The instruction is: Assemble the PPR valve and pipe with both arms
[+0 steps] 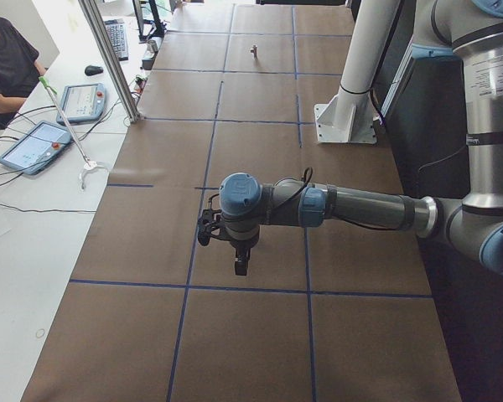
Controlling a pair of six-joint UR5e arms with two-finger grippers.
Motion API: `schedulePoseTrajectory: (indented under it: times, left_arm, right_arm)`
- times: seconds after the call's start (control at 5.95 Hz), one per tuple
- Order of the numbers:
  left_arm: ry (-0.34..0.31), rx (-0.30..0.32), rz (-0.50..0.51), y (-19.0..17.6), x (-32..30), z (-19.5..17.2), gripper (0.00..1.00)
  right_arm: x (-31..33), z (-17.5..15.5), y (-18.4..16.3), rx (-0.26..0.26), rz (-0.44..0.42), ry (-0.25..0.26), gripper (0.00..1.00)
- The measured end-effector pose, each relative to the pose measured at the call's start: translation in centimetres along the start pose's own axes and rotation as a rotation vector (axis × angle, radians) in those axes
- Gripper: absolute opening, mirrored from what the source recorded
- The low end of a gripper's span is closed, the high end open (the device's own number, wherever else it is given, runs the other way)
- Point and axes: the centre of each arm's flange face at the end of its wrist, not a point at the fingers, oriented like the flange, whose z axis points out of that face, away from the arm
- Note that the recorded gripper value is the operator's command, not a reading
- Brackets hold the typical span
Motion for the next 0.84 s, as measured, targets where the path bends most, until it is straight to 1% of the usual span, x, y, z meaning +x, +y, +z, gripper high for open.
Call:
schedulePoseTrajectory:
  times: [0.34, 0.5, 0.67, 0.84]
  left_arm:
    - [0.008, -0.002, 0.005, 0.4, -0.1, 0.3, 1.00]
    - [0.009, 0.011, 0.025, 0.4, 0.0, 0.3, 1.00]
    - [0.009, 0.027, 0.061, 0.2, 0.5, 0.6, 1.00]
    - [0.014, 0.018, 0.099, -0.4, 2.2, 1.7, 1.00]
  right_arm:
    - [0.3, 0.3, 0.0, -0.006, 0.010, 0.000, 1.00]
    - [0.2, 0.2, 0.0, -0.005, 0.013, 0.001, 1.00]
    - [0.0, 0.1, -0.1, -0.001, 0.009, -0.004, 1.00]
    - [-0.3, -0.1, -0.2, 0.010, -0.007, -0.012, 1.00]
